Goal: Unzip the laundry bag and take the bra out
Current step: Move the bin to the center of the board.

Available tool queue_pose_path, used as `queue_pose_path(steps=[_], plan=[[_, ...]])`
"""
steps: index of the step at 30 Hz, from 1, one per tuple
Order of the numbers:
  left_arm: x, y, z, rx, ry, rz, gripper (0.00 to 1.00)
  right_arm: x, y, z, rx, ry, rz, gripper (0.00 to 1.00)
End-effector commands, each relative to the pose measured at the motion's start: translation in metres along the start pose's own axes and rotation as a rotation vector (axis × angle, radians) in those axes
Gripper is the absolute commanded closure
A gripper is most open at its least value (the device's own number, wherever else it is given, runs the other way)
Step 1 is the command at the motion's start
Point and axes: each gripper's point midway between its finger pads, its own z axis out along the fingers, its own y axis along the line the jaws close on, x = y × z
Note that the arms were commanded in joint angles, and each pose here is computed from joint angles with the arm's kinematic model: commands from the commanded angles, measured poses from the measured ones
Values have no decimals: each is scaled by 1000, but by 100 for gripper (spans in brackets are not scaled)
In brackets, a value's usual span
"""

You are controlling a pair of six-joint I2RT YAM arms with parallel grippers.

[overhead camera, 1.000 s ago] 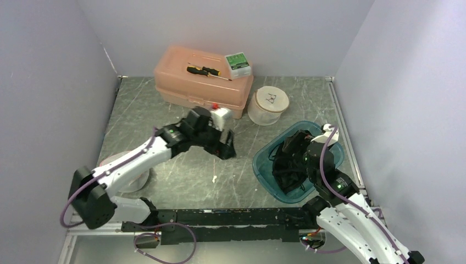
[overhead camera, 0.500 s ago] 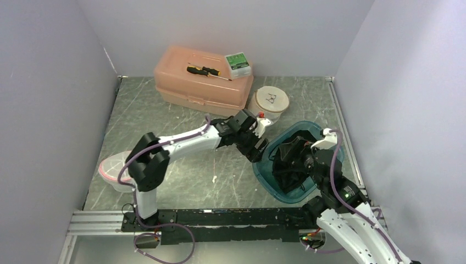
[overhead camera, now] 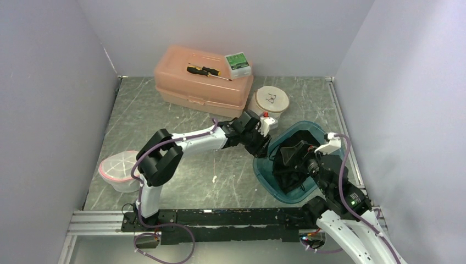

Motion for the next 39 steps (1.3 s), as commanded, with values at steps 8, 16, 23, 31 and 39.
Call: queue_pose_path(steps=[8,16,23,31,39], plan=[[-39,-26,18,56,-143,-39,88,-57,21,-36,-61,-141,53,6],[-71,-21,24,-35,-262,-147,97,-77,20,-53,-52,-209,70,6],[-111,1,24,-160,-416,-316,97,-84,11,-62,-28,-255,94,6],[-142,27,31,-247,-605,-566,97,-90,-5,-69,34,-312,146,5],[-164,31,61,-270,-678,-696,97,-88,-11,-69,56,-321,176,4]])
